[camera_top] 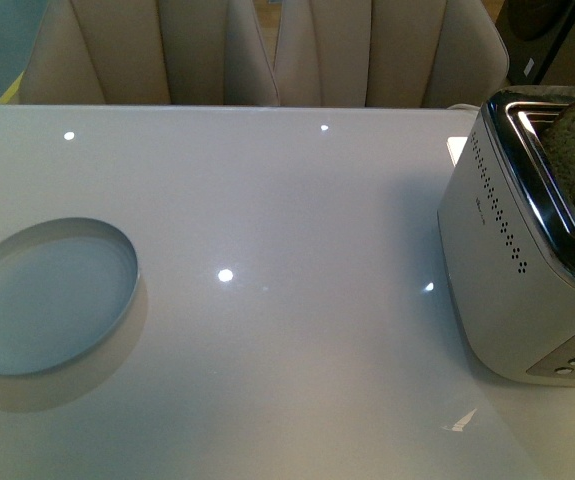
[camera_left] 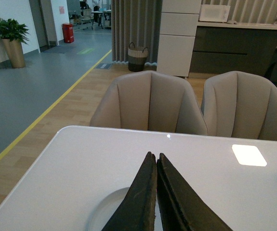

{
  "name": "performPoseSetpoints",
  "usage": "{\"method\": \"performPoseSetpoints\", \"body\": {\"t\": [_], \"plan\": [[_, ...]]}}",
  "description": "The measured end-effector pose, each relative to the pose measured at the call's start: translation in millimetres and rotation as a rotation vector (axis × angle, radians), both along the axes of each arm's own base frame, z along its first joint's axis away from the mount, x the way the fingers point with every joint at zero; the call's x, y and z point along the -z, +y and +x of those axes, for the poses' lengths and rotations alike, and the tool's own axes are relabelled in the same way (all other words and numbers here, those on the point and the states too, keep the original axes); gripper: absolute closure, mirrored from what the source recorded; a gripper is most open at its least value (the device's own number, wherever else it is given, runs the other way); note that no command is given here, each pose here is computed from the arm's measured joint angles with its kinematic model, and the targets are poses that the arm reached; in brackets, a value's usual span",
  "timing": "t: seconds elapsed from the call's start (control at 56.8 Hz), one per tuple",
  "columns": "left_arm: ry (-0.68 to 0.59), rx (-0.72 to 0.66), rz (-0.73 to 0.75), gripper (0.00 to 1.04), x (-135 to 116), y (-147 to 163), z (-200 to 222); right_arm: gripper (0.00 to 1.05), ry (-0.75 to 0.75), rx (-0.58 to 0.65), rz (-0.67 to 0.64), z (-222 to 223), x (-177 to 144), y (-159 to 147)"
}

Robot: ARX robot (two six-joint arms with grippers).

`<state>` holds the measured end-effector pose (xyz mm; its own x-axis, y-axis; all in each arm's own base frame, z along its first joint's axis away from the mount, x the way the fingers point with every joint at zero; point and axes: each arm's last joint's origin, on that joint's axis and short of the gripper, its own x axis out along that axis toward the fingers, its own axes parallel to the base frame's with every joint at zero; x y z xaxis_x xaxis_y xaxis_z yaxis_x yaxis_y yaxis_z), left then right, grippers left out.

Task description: Left arm holds plate, right arm toasts bread

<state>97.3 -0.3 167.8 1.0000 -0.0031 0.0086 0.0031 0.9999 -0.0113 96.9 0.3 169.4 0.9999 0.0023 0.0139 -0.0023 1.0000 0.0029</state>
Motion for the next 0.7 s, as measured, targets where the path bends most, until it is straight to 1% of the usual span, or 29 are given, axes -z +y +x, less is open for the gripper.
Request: {"method": "performPoseSetpoints", "body": {"t": [0.141, 0.176, 0.299, 0.317, 0.352, 0.475, 0.493, 0.616, 0.669, 0.704], "plan": [[0.0, 0.0, 0.0, 1.02, 0.0, 0.0, 0.0, 0.09, 0.0, 0.0, 0.0, 0.0, 0.0, 0.0], [0.0, 0.0, 0.0, 1.0, 0.0, 0.0, 0.0, 0.09, 0.0, 0.0, 0.0, 0.0, 0.0, 0.0], [0.0, 0.0, 0.0, 0.77, 0.0, 0.0, 0.0, 0.09, 0.0, 0.0, 0.0, 0.0, 0.0, 0.0], [0.0, 0.0, 0.0, 0.73, 0.0, 0.0, 0.0, 0.09, 0.0, 0.0, 0.0, 0.0, 0.0, 0.0], [0.0, 0.0, 0.0, 0.63, 0.0, 0.0, 0.0, 0.09, 0.0, 0.0, 0.0, 0.0, 0.0, 0.0], [0.0, 0.0, 0.0, 0.38, 0.0, 0.0, 0.0, 0.09, 0.0, 0.0, 0.0, 0.0, 0.0, 0.0], [0.0, 0.0, 0.0, 0.36, 0.0, 0.0, 0.0, 0.09, 0.0, 0.0, 0.0, 0.0, 0.0, 0.0], [0.0, 0.0, 0.0, 0.13, 0.0, 0.0, 0.0, 0.09, 0.0, 0.0, 0.0, 0.0, 0.0, 0.0], [0.0, 0.0, 0.0, 0.06, 0.0, 0.0, 0.0, 0.09, 0.0, 0.0, 0.0, 0.0, 0.0, 0.0], [0.0, 0.0, 0.002, 0.06, 0.0, 0.0, 0.0, 0.09, 0.0, 0.0, 0.0, 0.0, 0.0, 0.0]]}}
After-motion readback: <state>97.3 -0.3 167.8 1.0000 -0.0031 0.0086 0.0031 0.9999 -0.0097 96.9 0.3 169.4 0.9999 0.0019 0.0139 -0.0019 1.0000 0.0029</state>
